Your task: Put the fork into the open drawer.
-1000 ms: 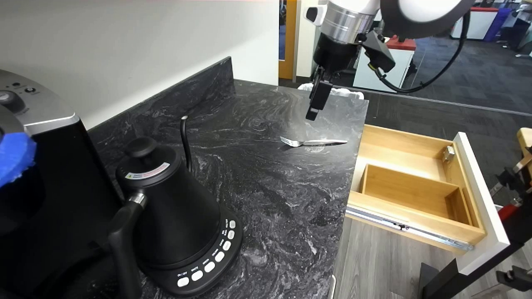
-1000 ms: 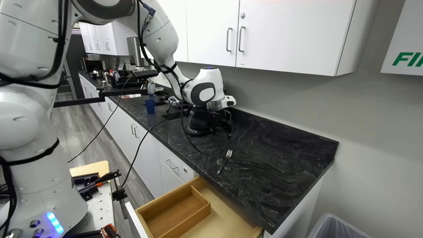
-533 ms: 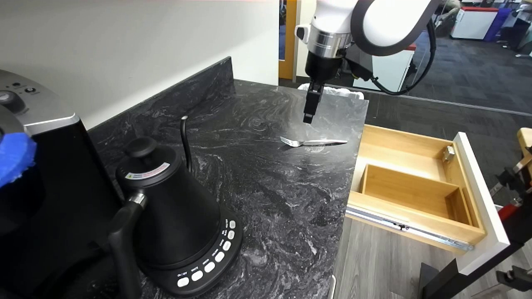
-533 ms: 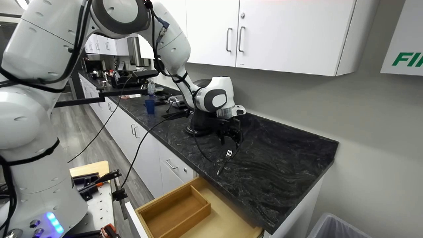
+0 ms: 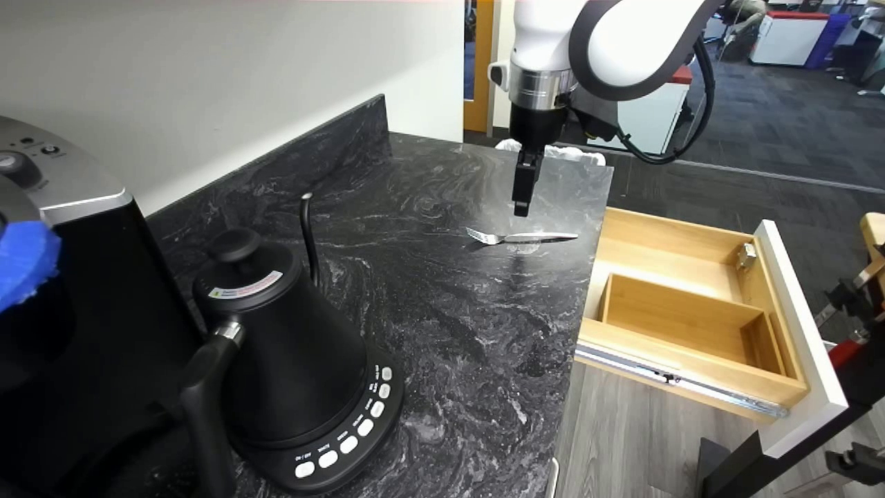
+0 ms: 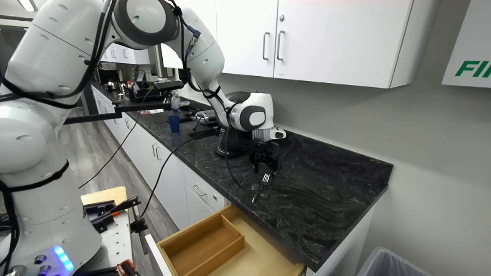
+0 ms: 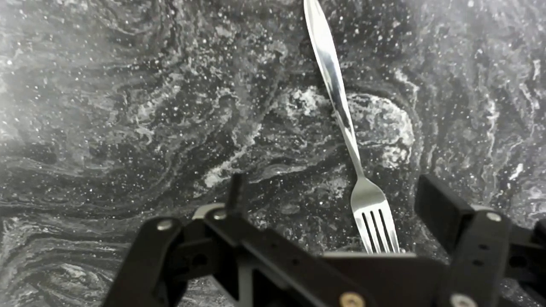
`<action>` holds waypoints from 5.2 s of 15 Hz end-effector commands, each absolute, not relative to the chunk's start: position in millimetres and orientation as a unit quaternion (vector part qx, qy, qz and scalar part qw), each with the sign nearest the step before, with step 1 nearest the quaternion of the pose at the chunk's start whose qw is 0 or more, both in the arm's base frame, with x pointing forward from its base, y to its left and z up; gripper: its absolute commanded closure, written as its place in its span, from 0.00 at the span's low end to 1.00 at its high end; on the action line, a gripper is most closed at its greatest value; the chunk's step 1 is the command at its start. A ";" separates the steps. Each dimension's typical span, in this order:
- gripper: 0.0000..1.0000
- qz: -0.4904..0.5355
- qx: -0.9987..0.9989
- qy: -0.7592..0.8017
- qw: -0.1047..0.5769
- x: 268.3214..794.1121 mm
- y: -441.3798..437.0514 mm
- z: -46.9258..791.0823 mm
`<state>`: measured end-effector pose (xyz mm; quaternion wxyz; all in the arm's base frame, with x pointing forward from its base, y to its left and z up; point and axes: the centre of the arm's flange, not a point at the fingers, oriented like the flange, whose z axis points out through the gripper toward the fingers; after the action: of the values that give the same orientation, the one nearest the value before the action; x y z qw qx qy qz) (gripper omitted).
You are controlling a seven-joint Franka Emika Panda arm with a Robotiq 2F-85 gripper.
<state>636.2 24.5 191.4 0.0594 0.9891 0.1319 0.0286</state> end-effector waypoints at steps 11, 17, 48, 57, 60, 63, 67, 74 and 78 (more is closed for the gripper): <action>0.00 -0.026 0.987 0.158 0.021 629.0 35.8 180.3; 0.00 -0.019 0.986 0.167 0.004 640.0 28.5 175.1; 0.00 0.025 0.985 0.172 -0.009 647.1 23.1 121.9; 0.00 0.038 0.988 0.148 -0.031 655.1 19.8 126.7; 0.00 0.039 0.986 0.160 -0.027 653.4 19.1 127.0; 0.00 0.046 0.982 0.181 -0.022 654.2 19.3 130.3; 0.00 0.049 0.980 0.191 -0.017 655.6 20.7 137.8; 0.00 0.025 0.981 0.190 0.009 648.2 14.3 149.1; 0.00 0.001 0.980 0.199 0.018 643.8 19.1 149.4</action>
<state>655.2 14.5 133.3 0.0048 0.9805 0.1950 0.0252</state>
